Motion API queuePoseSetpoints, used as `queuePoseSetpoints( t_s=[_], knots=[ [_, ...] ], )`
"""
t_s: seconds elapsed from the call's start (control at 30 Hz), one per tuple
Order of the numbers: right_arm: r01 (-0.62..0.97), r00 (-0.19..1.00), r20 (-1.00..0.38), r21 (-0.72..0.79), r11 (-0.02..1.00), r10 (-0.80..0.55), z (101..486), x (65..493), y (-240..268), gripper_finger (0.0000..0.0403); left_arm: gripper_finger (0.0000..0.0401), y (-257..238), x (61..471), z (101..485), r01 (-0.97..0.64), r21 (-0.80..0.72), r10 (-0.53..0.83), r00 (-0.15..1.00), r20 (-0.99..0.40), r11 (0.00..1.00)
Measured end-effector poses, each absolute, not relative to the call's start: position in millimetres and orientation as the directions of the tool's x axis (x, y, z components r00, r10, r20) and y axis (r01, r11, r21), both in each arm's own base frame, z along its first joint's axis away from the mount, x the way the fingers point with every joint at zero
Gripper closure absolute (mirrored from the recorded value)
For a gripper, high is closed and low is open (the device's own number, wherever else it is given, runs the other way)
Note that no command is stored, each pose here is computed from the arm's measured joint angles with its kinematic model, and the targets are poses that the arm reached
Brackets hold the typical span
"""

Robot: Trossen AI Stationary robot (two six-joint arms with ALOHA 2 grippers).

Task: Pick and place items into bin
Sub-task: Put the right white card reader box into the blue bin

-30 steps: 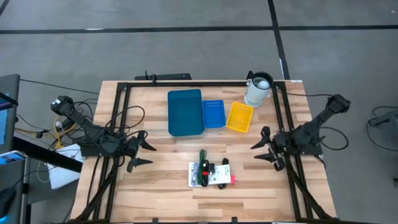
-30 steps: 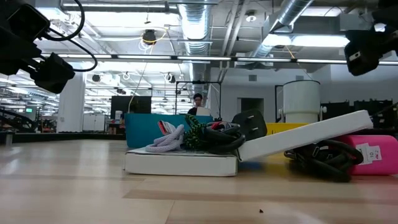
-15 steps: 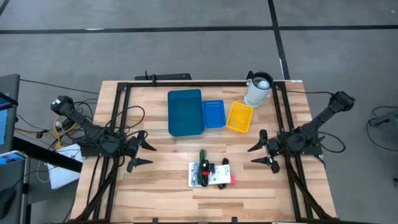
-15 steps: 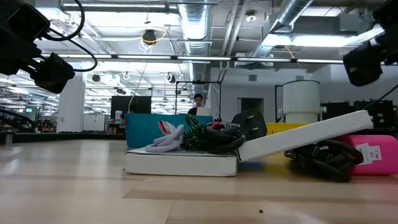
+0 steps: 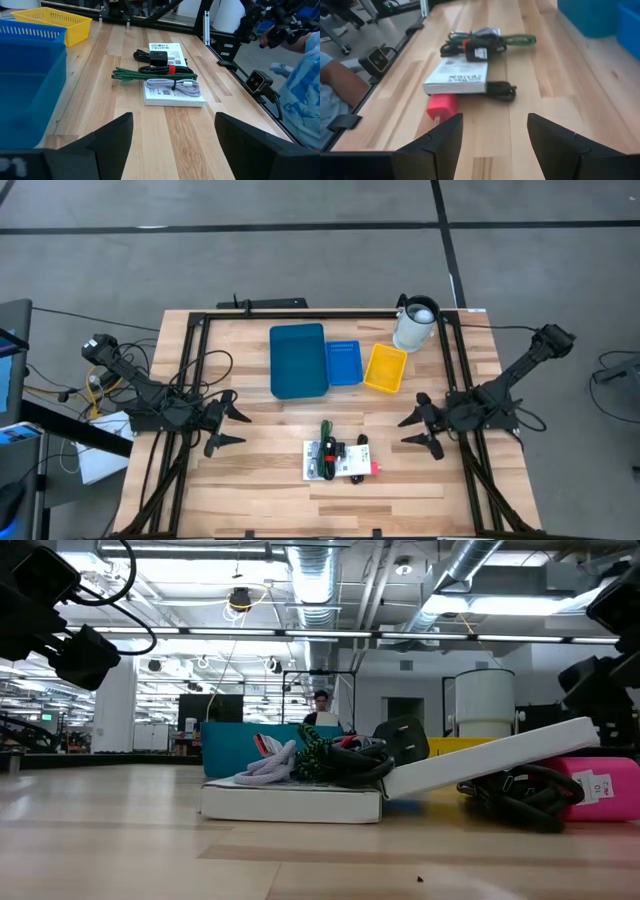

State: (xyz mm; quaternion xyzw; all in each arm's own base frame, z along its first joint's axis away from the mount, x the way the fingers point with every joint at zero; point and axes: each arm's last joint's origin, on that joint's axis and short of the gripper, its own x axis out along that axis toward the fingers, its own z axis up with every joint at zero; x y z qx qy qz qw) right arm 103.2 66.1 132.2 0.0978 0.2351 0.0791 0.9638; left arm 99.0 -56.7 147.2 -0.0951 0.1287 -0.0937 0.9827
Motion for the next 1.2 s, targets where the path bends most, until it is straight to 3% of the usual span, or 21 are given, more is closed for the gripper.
queuePoseSetpoints(
  t_s=[0.83, 1.2],
  knots=[
    [-0.004, 0.795, -0.576, 0.307, 0.952, 0.190, 105.6, 108.5, 85.6, 0.0159, 0.0131, -56.7, 99.0, 147.3, 0.160, -0.211, -0.209, 0.949, -0.235, 0.964],
    [-0.041, 0.770, -0.601, 0.287, 0.957, 0.213, 93.7, 110.2, 96.9, 0.0152, 0.0131, -56.7, 99.0, 147.3, 0.160, -0.211, -0.209, 0.949, -0.235, 0.964]
  ],
)
